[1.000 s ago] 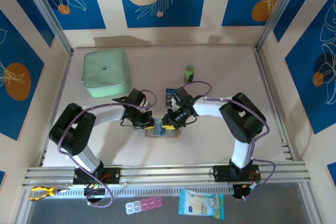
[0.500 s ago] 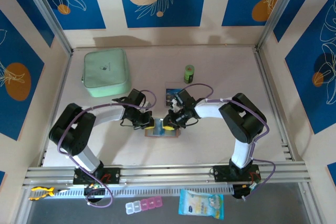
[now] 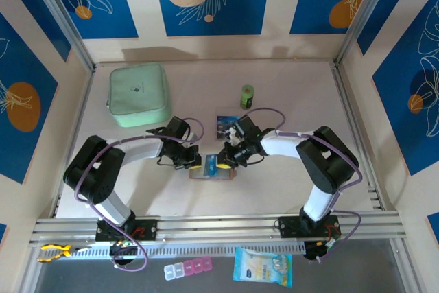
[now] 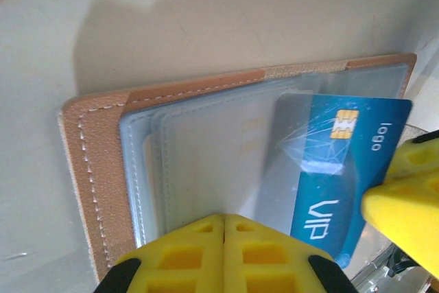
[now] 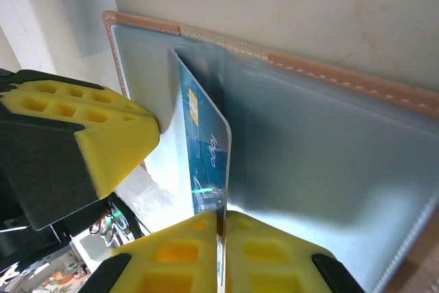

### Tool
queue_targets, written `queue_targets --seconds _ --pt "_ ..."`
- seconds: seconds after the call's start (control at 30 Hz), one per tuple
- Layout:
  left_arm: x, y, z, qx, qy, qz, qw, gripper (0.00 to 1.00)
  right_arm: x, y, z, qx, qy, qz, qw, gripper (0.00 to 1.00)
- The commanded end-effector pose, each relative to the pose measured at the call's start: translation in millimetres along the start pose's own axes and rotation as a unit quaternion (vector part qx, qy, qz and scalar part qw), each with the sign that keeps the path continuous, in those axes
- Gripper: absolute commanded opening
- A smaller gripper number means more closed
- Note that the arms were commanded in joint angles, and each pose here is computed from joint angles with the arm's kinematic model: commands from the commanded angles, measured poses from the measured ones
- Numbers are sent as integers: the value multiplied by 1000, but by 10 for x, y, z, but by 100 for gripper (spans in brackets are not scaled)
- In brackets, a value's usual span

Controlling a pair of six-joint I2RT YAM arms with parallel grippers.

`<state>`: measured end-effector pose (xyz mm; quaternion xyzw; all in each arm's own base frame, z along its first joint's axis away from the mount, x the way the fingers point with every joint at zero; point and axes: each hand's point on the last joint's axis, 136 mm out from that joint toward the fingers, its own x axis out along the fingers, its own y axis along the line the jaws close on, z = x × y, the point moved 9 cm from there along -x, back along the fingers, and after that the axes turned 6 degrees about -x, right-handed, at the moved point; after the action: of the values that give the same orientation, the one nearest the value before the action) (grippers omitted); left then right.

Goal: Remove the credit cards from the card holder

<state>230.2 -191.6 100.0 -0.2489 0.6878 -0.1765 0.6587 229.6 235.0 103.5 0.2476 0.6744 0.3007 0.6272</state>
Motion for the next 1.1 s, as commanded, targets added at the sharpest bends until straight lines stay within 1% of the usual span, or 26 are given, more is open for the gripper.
queue_targets --seconds 0.0,0.17,0.33,0.43,0.53,0.63,0.73,0.9,1.07 --pt "23 136 -98 -16 13 35 999 0 -116 -7 -83 -9 9 -20 1000 9" --pt "-5 98 -91 -13 10 28 999 0 -257 110 -80 -34 3 -36 999 5" --pt "-35 54 -77 -8 6 16 1000 0 -382 222 -82 -65 2 -51 997 3" --pt "-53 30 -77 -5 6 13 1000 2 -456 299 -87 -109 15 -62 992 2" --pt "-76 -23 -70 5 6 -4 1000 6 -510 406 -84 -178 38 -99 978 1" --pt "-114 -70 -64 11 1 -15 1000 11 -527 469 -67 -251 70 -142 955 0" --pt "-168 -114 -52 17 -5 -17 1000 15 -559 506 -28 -330 94 -175 923 0" --pt "-264 -152 -42 23 -24 -17 999 19 -653 582 121 -449 121 -246 851 0" --pt "-365 -151 -45 25 -42 -12 999 21 -767 683 208 -546 143 -267 781 0"
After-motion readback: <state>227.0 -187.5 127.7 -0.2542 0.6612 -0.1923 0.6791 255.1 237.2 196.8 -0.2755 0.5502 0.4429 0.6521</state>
